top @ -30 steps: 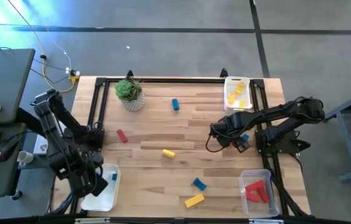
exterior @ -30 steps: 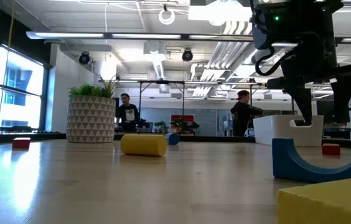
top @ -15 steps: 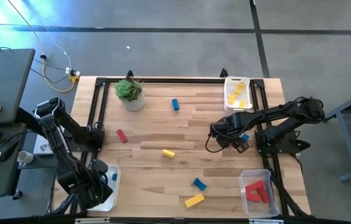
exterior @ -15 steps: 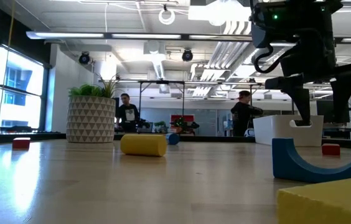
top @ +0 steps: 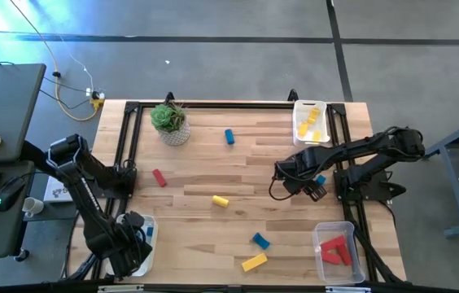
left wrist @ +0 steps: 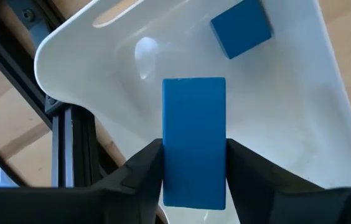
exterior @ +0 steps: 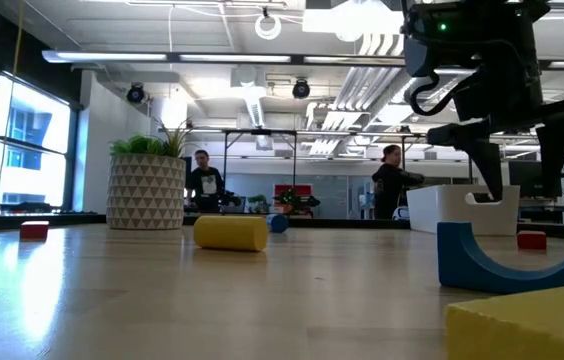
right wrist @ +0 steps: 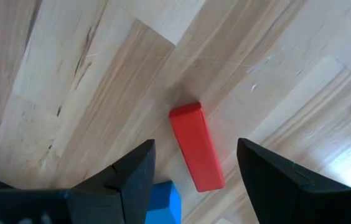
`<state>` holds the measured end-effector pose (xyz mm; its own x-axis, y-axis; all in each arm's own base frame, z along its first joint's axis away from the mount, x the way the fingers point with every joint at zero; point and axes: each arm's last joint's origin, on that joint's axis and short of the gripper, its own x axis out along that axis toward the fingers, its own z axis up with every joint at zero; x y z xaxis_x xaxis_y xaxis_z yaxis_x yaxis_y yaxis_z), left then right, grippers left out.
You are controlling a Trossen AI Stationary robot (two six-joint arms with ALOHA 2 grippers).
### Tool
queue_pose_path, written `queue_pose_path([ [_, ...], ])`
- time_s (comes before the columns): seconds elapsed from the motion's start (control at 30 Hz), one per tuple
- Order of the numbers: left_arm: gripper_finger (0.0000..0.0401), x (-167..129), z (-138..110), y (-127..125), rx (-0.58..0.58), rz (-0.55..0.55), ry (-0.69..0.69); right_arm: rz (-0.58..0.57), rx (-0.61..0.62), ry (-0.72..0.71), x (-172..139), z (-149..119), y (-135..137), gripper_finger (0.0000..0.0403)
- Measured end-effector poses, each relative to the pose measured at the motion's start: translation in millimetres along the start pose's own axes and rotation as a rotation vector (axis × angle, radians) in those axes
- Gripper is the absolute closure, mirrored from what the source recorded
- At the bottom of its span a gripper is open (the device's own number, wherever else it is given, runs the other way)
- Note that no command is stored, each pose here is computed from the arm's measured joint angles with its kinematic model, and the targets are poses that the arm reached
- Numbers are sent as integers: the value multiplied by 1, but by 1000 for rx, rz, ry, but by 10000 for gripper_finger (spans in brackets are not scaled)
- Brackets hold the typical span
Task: Sort & place blocks by color
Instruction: Put the blue block into the bottom white bin, then put the red block into the transparent bin
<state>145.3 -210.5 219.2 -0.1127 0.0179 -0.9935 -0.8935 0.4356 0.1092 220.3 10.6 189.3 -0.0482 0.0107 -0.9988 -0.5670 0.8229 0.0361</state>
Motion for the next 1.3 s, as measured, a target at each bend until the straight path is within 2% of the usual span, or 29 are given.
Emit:
queue_pose_path([
  [0.2, 212, 0, 4, -2, -16, -1, 5, 11, 0, 43, 17, -8, 5, 190],
  [0.43, 202, -10, 13, -1, -2, -22, 58, -46, 7, 62, 31, -13, 5, 190],
  [0.77, 201, -41, 26, 19, 10, -189, 57, -64, 10, 25, 45, -15, 7, 194],
  [0.9, 201, -53, 32, 29, 6, -281, 6, -33, 61, 45, 53, -22, 11, 228],
  [1.13, 201, -70, 51, 45, 4, -425, -189, -24, 156, 49, 55, -24, 12, 325],
  [1.3, 201, -77, 72, 50, 19, -436, -318, -38, 190, 48, 49, -19, 10, 330],
])
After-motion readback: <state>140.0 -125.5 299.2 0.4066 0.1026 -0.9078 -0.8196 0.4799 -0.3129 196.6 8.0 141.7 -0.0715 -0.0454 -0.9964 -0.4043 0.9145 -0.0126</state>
